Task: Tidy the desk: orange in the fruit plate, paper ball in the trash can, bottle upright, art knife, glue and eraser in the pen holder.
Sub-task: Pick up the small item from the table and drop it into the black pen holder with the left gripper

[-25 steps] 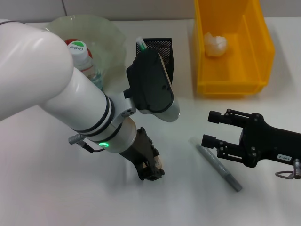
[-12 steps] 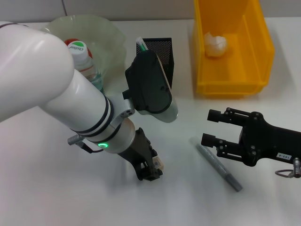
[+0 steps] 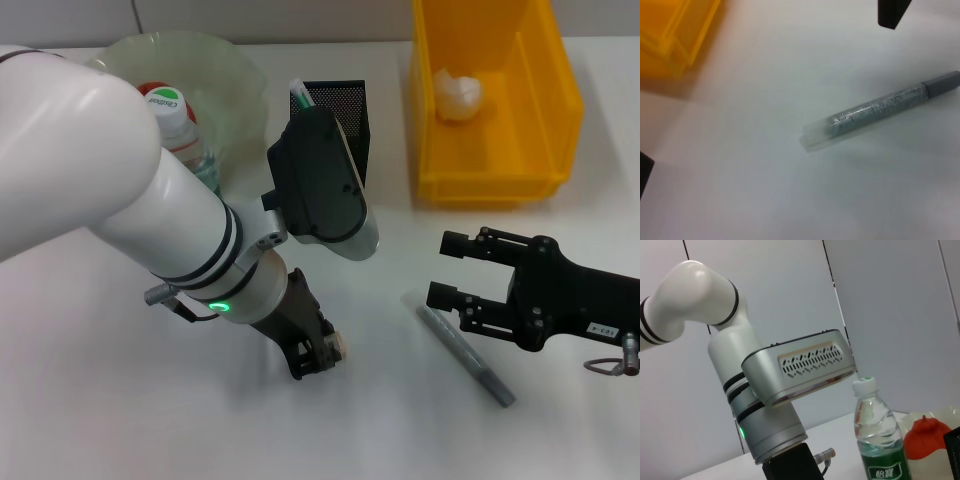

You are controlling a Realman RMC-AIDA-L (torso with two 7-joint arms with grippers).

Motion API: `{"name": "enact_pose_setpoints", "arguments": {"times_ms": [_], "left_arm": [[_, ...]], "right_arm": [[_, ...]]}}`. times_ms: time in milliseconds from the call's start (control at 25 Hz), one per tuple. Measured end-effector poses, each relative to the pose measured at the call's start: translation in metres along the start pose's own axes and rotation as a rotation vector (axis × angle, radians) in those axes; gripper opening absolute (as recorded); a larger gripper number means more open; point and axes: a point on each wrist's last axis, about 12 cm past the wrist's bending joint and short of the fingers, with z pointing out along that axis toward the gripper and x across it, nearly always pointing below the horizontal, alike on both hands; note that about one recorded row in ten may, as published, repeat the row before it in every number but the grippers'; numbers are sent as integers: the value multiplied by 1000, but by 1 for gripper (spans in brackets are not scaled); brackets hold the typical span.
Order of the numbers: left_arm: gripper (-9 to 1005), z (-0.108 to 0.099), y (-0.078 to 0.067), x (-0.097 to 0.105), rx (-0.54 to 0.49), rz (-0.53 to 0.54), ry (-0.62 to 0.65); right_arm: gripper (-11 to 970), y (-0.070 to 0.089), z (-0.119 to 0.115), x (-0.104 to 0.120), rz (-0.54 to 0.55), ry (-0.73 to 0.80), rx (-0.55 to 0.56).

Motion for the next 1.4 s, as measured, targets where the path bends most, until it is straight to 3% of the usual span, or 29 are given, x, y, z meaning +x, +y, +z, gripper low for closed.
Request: {"name": "enact_pose_setpoints", "arguments": {"times_ms": [320,680,1160,1400], "left_arm": [[256,-1,1,-1,-14,8,-2],[255,-8,1,-4,-23,27,-22],[254,-56,4,11,-126,-32,-179],[254,-90,23,21,-235,-120,-328]], "right_arm": [[665,-2,2,-2,-2,0,-4],[665,-6,1,-6,-7,-30,31],[666,-9,-6,-11,-21,-104,110],[666,-5,-13,-5,-16,-115,138]]}}
